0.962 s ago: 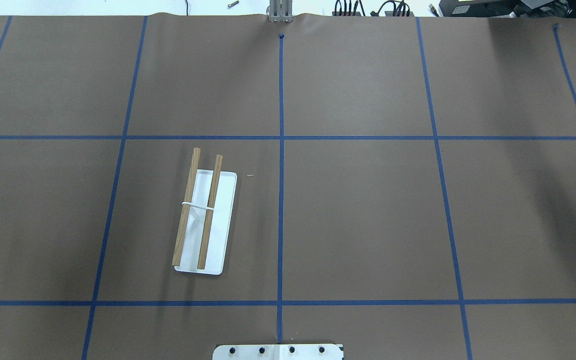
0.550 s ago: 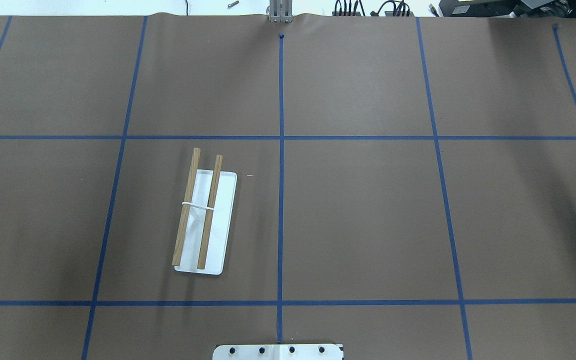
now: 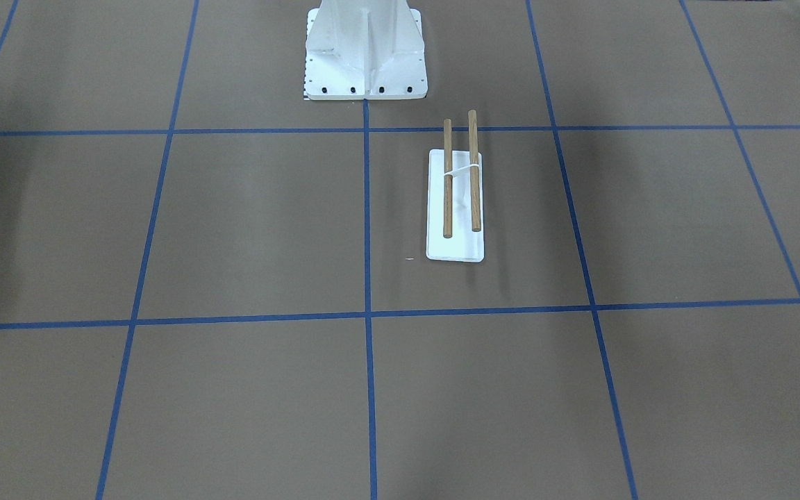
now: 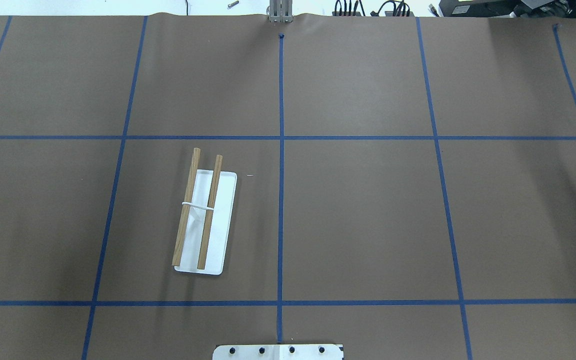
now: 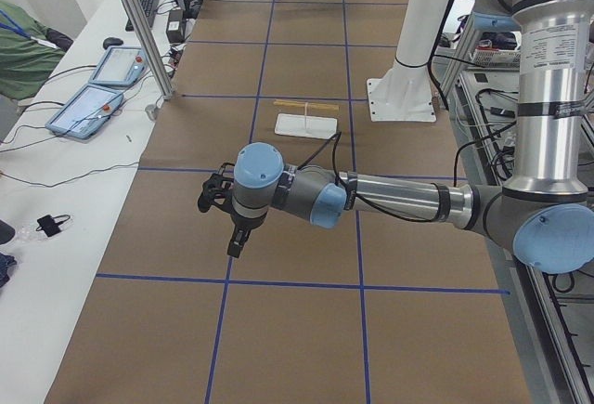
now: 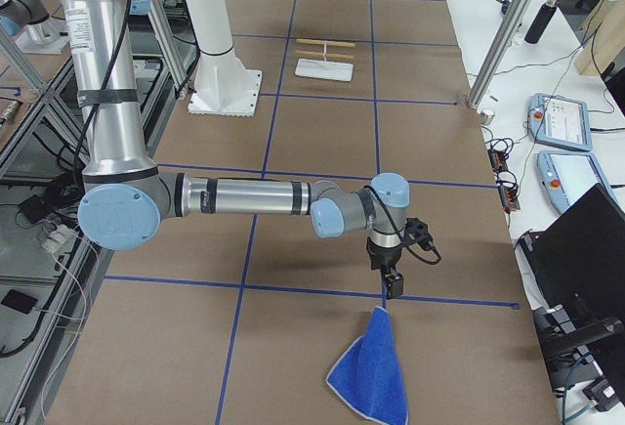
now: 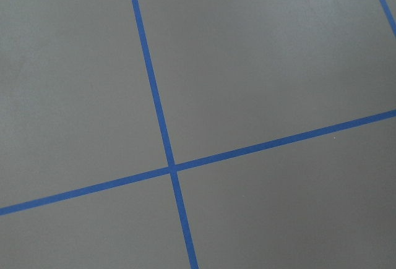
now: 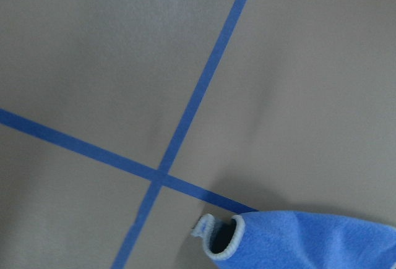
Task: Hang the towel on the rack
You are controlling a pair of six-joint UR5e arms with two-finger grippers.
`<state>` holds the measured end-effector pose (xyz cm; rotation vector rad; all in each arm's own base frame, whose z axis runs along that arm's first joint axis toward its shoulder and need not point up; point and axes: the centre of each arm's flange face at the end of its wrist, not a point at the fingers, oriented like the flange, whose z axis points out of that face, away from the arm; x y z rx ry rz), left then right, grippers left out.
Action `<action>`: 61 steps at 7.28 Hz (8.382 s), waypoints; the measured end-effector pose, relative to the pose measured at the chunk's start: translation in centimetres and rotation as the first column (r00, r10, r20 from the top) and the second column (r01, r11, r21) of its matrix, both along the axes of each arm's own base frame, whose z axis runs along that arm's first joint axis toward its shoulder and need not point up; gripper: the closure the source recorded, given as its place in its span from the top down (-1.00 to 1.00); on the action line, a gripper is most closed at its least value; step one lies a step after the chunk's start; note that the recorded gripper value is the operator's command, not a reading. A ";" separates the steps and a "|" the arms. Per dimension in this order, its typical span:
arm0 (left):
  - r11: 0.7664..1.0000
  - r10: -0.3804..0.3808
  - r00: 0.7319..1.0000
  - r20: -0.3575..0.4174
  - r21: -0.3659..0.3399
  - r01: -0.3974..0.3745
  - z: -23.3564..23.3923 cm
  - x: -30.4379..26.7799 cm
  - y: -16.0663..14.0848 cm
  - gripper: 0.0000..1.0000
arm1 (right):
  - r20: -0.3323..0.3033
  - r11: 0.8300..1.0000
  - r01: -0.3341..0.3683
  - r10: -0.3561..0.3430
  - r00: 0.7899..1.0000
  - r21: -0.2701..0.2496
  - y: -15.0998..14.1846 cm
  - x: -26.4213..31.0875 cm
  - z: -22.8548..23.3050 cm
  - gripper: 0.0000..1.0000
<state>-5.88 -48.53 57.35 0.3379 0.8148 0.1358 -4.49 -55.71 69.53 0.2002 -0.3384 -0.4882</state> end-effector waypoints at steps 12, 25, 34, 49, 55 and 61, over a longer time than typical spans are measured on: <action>1.000 0.001 1.000 -0.002 -0.011 -0.001 0.4 0.1 0.0 0.95 | -0.176 0.948 0.315 -0.304 0.936 0.040 -2.8 -1.6 2.0 -1.00; 0.995 -0.083 0.951 -0.298 -0.079 0.062 -21.0 21.3 -11.2 0.96 | 0.424 0.973 -0.084 -0.016 0.905 0.215 -2.4 -12.3 -38.1 -1.00; 0.547 -0.551 0.779 -0.299 -0.834 0.067 -40.6 47.5 -6.8 0.96 | 0.469 0.886 -0.260 0.056 0.881 0.383 13.1 -36.8 -55.6 -1.00; 0.460 -0.560 0.739 -0.374 -0.883 -0.098 -45.4 53.8 -1.4 -1.00 | 0.549 0.875 -0.357 0.131 0.825 0.327 18.5 -41.3 -58.3 1.00; 0.577 -0.424 0.783 -0.455 -0.802 -0.154 -42.2 50.6 2.4 -1.00 | 0.488 0.965 -0.262 0.218 0.845 0.022 9.8 -34.0 -52.6 1.00; 0.850 0.014 0.825 -0.565 -0.428 -0.307 -35.6 45.2 4.5 -1.00 | 0.282 0.992 -0.127 0.117 0.952 0.017 -2.9 -29.1 -41.6 1.00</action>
